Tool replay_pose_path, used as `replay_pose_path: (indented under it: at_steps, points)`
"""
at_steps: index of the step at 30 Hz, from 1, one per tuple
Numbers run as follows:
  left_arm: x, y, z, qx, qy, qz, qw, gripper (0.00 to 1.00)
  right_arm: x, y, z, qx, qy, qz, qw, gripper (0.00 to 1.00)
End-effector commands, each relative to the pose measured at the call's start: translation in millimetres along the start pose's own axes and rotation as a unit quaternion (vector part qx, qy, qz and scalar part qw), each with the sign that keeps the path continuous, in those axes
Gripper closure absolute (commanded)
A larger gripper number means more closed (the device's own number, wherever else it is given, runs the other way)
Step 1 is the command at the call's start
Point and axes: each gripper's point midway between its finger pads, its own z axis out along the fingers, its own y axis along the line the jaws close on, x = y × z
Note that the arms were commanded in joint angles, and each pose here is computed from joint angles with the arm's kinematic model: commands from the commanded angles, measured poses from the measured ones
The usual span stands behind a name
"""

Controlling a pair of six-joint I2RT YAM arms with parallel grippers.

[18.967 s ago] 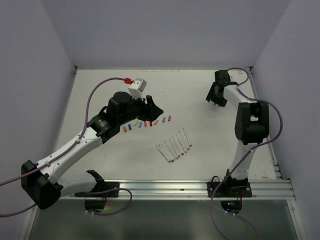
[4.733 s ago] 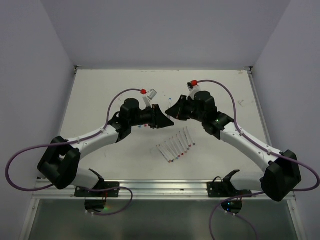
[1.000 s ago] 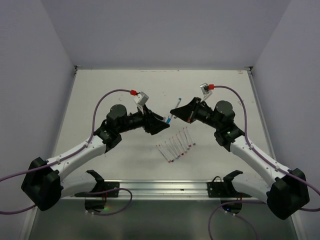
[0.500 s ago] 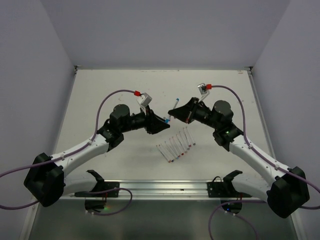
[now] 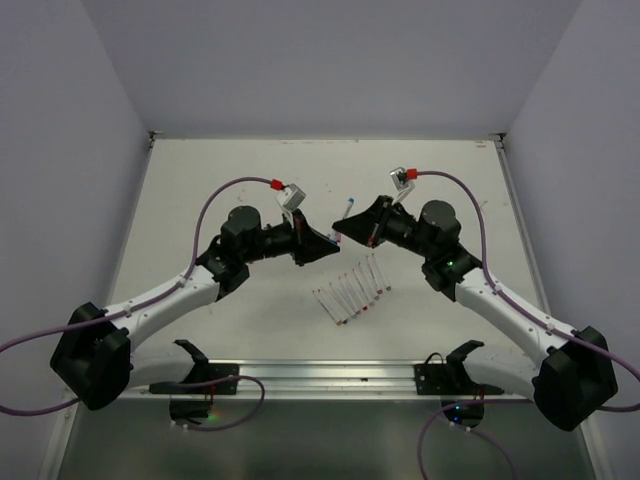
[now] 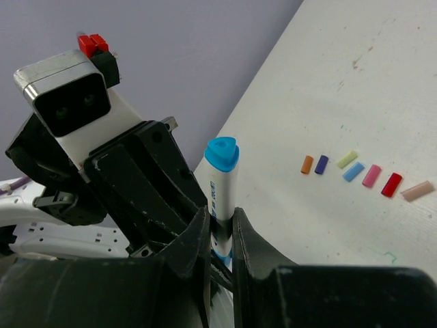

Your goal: Open the pen caps

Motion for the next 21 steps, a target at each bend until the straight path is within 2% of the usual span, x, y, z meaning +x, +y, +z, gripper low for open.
replay_pose_path:
  at_steps: [1,5,9,11,21]
  points:
    - [-22.1,-18.0,4.2,0.035,-0.022,0.016,0.999,1.0,-18.1,21.3,5.9,-0.026,-0.021,-0.022,0.999,1.0]
    - [-18.3,-31.4,0.3,0.071,-0.022,0.003,0.997,1.0,-23.5,18.3,6.4,-0.018,-0.041,-0.027,0.999,1.0]
    - [-22.9,-39.4,-10.7,0.079,-0.06,0.003,0.995,1.0,-54.1,21.7,-9.5,-0.012,-0.145,-0.032,0.989,1.0]
    - [-17.1,-37.8,-12.0,0.072,-0.053,0.008,0.996,1.0,-74.0,21.6,-14.3,0.008,-0.187,-0.035,0.982,1.0]
    - [-4.1,-52.5,-19.4,0.095,-0.043,0.023,0.994,1.0,-130.6,-9.5,-33.6,0.087,-0.299,-0.027,0.95,1.0]
